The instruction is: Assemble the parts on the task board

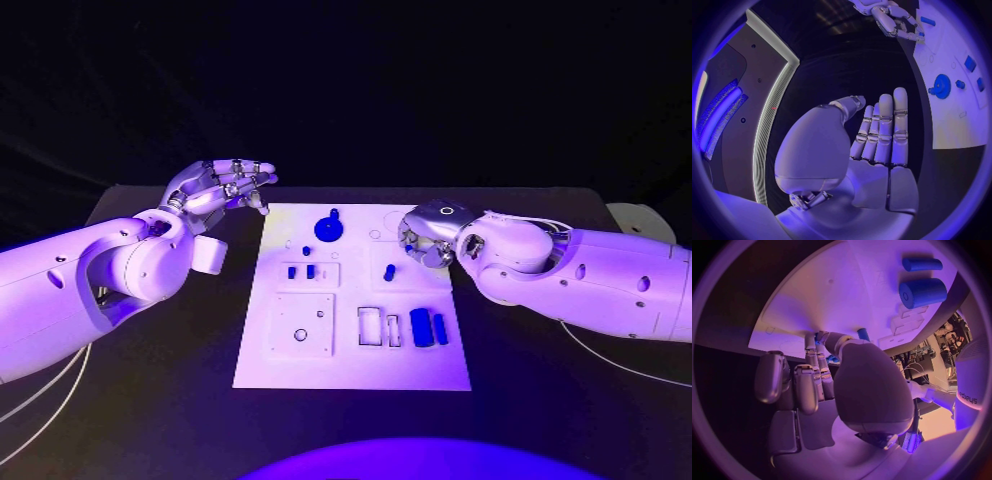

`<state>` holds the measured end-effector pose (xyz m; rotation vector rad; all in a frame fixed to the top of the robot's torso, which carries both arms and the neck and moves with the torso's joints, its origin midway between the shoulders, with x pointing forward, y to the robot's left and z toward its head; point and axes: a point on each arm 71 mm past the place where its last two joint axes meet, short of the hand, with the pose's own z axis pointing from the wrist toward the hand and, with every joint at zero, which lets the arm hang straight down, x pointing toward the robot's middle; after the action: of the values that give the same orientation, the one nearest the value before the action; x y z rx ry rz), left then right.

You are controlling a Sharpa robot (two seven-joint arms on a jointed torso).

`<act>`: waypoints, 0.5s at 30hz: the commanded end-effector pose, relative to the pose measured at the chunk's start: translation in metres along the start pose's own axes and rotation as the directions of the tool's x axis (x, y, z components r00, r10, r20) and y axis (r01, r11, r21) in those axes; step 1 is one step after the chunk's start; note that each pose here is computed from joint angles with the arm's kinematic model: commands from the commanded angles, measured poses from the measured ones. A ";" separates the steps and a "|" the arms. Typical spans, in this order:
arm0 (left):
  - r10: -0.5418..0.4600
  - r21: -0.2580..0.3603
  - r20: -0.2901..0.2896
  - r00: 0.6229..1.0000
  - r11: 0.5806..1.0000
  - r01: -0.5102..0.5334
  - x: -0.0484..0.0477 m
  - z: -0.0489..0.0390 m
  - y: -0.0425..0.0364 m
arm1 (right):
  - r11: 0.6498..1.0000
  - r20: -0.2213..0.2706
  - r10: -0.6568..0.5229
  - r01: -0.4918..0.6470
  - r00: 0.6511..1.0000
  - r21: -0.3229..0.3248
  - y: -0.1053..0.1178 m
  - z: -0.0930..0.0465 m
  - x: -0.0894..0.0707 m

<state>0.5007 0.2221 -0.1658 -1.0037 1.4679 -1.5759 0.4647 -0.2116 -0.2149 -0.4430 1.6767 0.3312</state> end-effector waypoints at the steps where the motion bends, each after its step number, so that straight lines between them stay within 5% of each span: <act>1: -0.005 0.001 -0.008 1.000 1.000 0.005 0.0020 0.0003 -0.0005 | 1.000 0.010 -0.001 0.001 1.000 0.005 0.001 -0.002 0.002; 15: -0.003 -0.006 -0.005 1.000 1.000 0.003 0.0004 0.0005 0.0005 | 1.000 0.092 0.027 -0.027 0.995 0.000 -0.001 -0.012 -0.014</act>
<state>0.5012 0.2230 -0.1668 -1.0091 1.4739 -1.5685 0.4563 -0.2169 -0.2025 -0.4115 1.6224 0.3596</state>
